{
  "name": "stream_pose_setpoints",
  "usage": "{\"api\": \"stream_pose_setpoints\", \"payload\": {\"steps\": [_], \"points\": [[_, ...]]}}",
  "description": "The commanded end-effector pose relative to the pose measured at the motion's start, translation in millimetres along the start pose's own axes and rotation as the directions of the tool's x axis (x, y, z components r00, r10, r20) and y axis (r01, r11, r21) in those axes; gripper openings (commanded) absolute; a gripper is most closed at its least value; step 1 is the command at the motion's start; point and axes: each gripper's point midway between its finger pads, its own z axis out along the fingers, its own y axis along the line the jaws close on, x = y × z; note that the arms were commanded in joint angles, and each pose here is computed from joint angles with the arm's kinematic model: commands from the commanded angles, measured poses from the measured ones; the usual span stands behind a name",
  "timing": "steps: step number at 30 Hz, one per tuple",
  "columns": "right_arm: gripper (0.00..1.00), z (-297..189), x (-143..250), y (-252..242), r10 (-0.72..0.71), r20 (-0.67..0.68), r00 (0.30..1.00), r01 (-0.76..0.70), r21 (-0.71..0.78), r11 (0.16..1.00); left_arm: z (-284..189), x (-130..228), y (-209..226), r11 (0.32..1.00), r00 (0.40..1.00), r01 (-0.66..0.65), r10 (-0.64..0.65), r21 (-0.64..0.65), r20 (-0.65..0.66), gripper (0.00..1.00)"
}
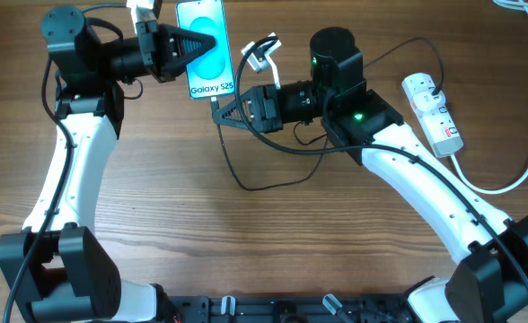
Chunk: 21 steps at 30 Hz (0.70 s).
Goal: Plug charger to phone and switch on socket
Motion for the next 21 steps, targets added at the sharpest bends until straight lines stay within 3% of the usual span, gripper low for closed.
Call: {"api": "stream_pose_setpoints", "payload": {"steps": [1,10,21], "points": [[0.04,-1.1,-8.6,-6.7,0.015,0.034,0.999,-0.016,0.023,1.000,0.9,9.7,-14.2,0.998,0.997,-0.056,0.057,0.021,-0.052,0.04],[0.04,-2.5,-11.1,-24.4,0.117,0.082,0.990,-0.125,0.096,0.988,0.9,9.6,-14.2,0.998,0.997,-0.055,0.056,0.021,-0.052,0.04],[0.04,-1.1,-5.1,-7.8,0.105,0.022,0.994,-0.106,0.021,0.994,0.2,5.0,-13.0,0.998,0.998,-0.057,0.057,0.013,-0.026,0.04]]}}
